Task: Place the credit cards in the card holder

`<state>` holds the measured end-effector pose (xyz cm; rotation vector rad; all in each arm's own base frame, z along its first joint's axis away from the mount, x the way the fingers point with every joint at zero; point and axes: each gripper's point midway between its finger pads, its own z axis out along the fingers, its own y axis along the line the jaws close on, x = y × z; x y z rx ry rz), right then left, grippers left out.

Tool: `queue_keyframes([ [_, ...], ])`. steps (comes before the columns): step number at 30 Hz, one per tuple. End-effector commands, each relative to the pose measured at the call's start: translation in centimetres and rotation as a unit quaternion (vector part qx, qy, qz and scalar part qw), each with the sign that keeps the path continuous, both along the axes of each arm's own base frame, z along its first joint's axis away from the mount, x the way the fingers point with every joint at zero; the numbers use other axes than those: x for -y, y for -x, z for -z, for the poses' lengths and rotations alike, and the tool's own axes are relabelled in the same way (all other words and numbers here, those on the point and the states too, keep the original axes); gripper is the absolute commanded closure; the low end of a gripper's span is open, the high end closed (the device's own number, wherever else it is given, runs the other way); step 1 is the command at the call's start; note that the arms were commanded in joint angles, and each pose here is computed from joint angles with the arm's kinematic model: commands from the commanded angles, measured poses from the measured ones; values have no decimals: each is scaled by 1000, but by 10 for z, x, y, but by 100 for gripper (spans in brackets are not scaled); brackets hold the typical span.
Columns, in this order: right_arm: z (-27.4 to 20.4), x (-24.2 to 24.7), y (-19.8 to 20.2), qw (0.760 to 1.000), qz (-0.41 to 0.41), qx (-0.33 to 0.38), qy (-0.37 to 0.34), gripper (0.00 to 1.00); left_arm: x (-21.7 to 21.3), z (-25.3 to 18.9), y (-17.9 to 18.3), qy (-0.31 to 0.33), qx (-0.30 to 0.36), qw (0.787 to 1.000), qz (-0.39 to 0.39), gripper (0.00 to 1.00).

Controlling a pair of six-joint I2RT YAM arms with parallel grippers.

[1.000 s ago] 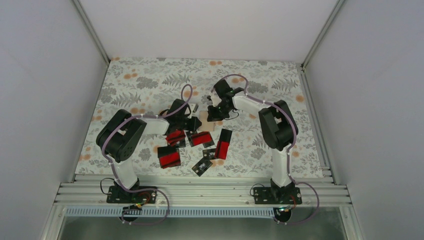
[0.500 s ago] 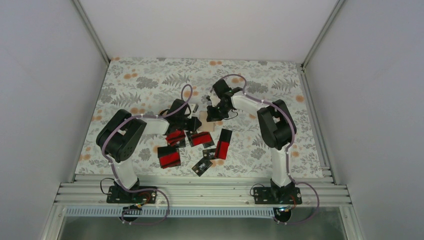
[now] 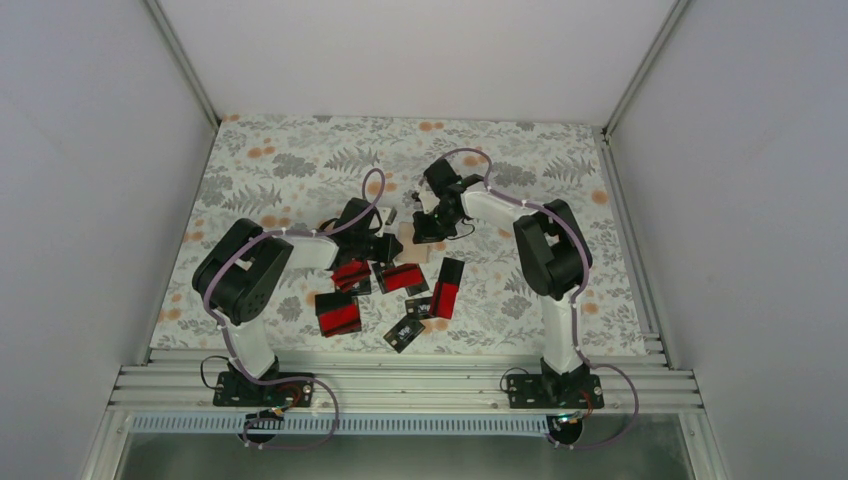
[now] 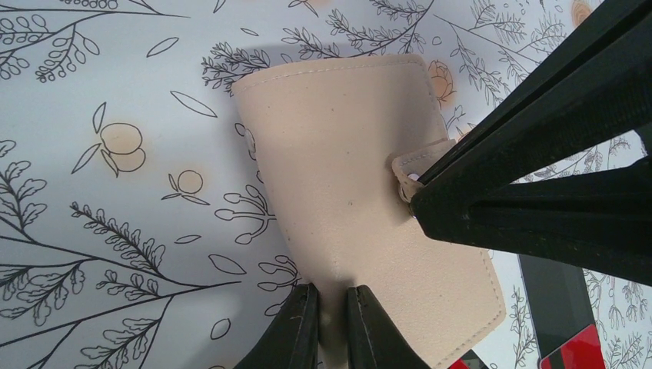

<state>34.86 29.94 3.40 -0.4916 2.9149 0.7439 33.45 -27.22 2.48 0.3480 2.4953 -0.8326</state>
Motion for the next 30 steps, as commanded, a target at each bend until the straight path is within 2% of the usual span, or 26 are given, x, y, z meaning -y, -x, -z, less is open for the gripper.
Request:
queue_keyframes([
  [1, 35, 16, 35, 996, -10, -59, 62, 96, 3, 6, 7, -12, -10, 1000, 14, 92],
  [9, 41, 21, 43, 995, -9, -69, 77, 96, 2, 5, 6, -13, -11, 1000, 10, 92],
  [17, 63, 37, 52, 988, 6, -87, 124, 96, 1, 4, 8, -14, -9, 1000, 10, 92],
  [30, 108, 71, 98, 967, 21, -155, 201, 96, -1, 3, 7, -17, -7, 1000, 7, 93],
])
